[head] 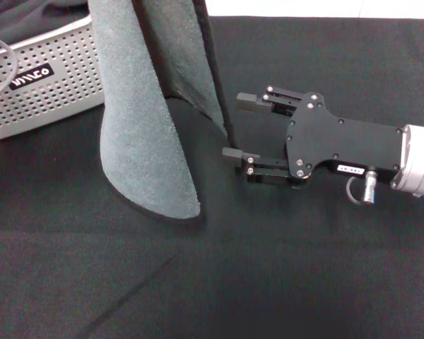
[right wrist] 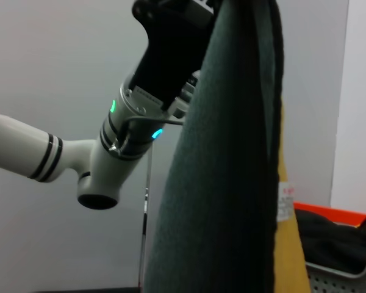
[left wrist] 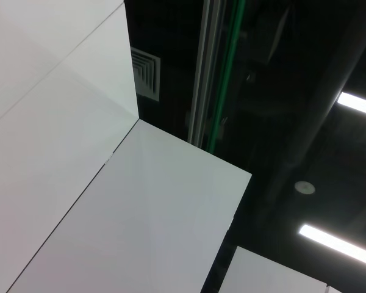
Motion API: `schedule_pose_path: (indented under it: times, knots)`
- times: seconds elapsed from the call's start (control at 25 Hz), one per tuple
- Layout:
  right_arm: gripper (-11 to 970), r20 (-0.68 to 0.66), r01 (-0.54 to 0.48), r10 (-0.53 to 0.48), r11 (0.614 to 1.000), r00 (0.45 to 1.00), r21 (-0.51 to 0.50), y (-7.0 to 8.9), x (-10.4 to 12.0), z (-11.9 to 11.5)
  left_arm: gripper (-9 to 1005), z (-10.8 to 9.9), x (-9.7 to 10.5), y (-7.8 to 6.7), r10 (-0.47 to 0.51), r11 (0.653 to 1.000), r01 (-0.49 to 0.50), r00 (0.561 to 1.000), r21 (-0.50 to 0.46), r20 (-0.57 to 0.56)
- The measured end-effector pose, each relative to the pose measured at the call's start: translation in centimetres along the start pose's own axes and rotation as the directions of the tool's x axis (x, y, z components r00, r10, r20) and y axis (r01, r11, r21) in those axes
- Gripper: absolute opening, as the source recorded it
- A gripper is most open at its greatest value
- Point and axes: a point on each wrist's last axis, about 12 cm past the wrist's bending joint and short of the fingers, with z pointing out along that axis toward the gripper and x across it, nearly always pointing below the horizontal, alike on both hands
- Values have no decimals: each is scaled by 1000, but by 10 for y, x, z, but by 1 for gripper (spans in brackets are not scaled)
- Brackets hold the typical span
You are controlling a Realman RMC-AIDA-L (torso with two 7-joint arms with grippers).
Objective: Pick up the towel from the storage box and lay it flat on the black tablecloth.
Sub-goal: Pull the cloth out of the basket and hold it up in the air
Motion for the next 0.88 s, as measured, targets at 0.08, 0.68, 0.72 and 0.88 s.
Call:
schedule_pose_path:
  times: [0.08, 0.68, 0.72, 0.88]
  knots:
    - [685, -6, -3, 3, 1000, 1000, 9, -1, 1, -1, 19, 0, 0, 0, -1, 1000, 1, 1000, 1, 0]
    - [454, -36, 5, -3, 999, 999, 50, -5, 6, -2, 19, 0, 0, -1, -1, 1000, 1, 1000, 11, 5]
    - [426, -36, 5, -3, 999, 999, 51, -5, 6, -2, 19, 0, 0, -1, -2, 1000, 2, 1000, 12, 3]
    - [397, -42, 9, -7, 998, 999, 61, -7, 6, -1, 19, 1, 0, -1, -6, 1000, 6, 1000, 16, 0]
